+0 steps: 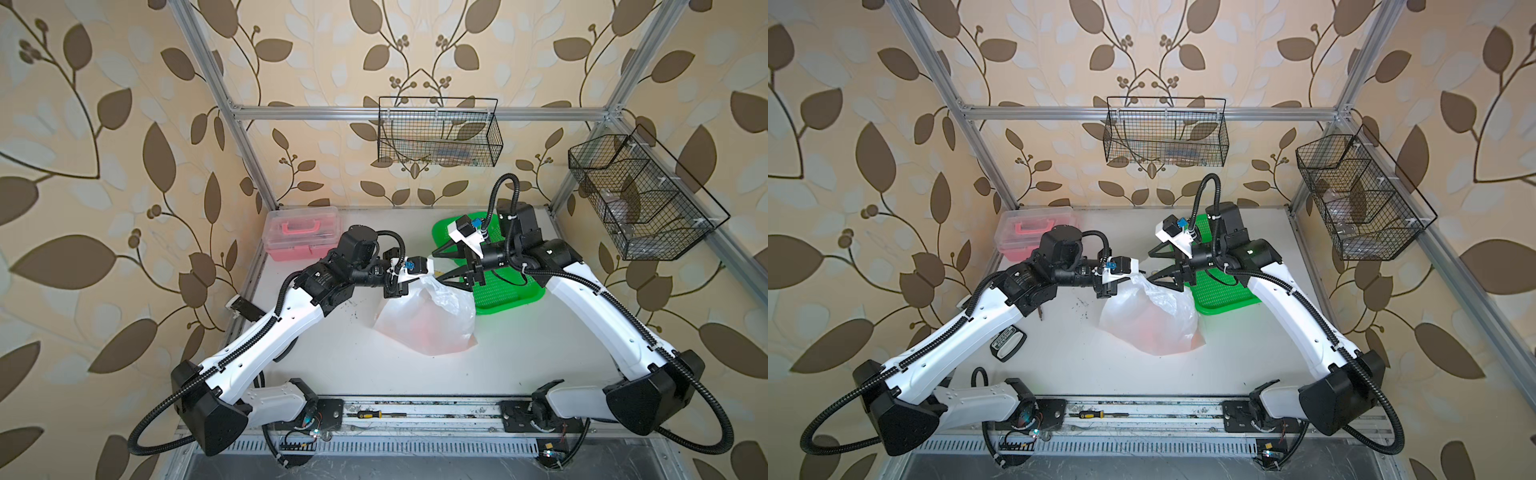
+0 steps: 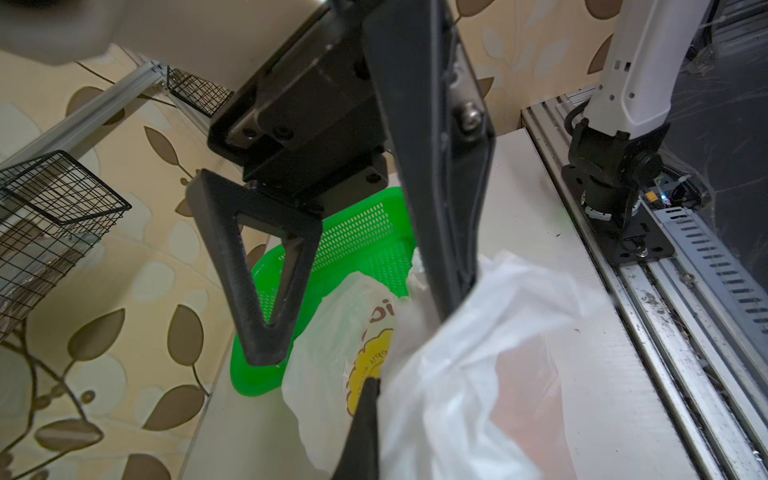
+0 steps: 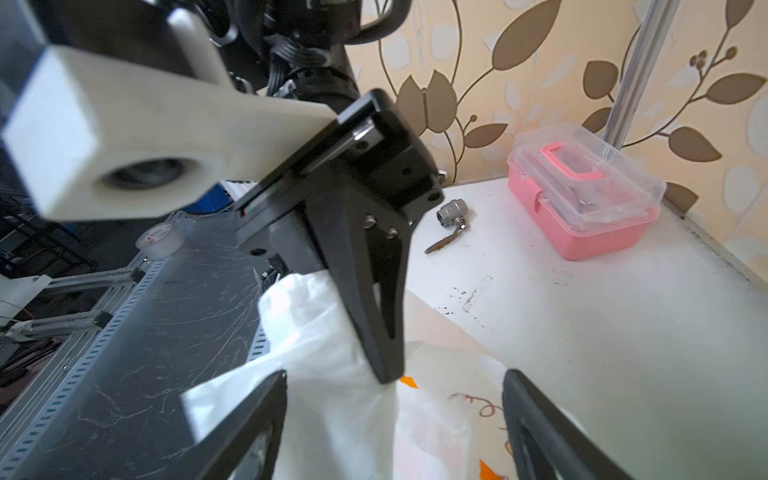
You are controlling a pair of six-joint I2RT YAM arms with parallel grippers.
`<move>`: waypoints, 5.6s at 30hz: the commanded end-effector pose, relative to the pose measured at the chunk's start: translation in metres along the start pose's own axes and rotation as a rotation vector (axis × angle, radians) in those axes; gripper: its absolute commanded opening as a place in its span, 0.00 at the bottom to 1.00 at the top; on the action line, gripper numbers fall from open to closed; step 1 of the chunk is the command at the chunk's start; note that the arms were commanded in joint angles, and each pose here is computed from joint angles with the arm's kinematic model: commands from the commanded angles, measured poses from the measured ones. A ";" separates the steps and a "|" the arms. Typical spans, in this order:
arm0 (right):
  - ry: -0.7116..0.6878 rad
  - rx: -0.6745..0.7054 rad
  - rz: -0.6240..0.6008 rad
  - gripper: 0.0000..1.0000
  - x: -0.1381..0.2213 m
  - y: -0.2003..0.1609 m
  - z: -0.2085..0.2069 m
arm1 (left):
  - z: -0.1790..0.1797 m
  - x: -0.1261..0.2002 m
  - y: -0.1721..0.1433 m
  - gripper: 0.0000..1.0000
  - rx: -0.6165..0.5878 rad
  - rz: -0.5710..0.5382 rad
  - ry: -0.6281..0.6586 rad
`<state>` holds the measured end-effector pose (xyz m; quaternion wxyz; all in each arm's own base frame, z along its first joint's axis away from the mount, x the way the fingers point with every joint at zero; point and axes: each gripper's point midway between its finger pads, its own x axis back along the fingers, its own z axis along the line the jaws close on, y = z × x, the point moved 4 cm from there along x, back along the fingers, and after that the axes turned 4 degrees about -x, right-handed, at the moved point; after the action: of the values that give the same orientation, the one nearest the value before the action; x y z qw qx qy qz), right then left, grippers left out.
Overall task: Place the oranges into plastic bags & tie knots
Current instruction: Tie the plastic bag at the center of the board.
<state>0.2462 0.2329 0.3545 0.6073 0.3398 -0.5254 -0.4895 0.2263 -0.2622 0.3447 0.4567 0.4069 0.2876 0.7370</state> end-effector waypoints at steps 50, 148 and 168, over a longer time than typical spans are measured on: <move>-0.040 -0.114 0.121 0.71 -0.001 -0.039 0.004 | -0.019 -0.001 0.011 0.00 -0.767 -0.055 0.167; -0.141 -0.011 0.190 0.00 -0.016 -0.047 0.004 | -0.013 0.009 0.022 0.46 -0.210 -0.091 0.185; -0.236 0.011 0.223 0.54 -0.005 -0.051 0.004 | -0.012 0.007 0.010 0.00 -0.212 -0.015 0.174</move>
<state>0.2351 0.2312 0.3110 0.5978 0.2379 -0.6118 -0.4602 0.2117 -0.2650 0.3327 0.4683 0.3137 0.2494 0.7874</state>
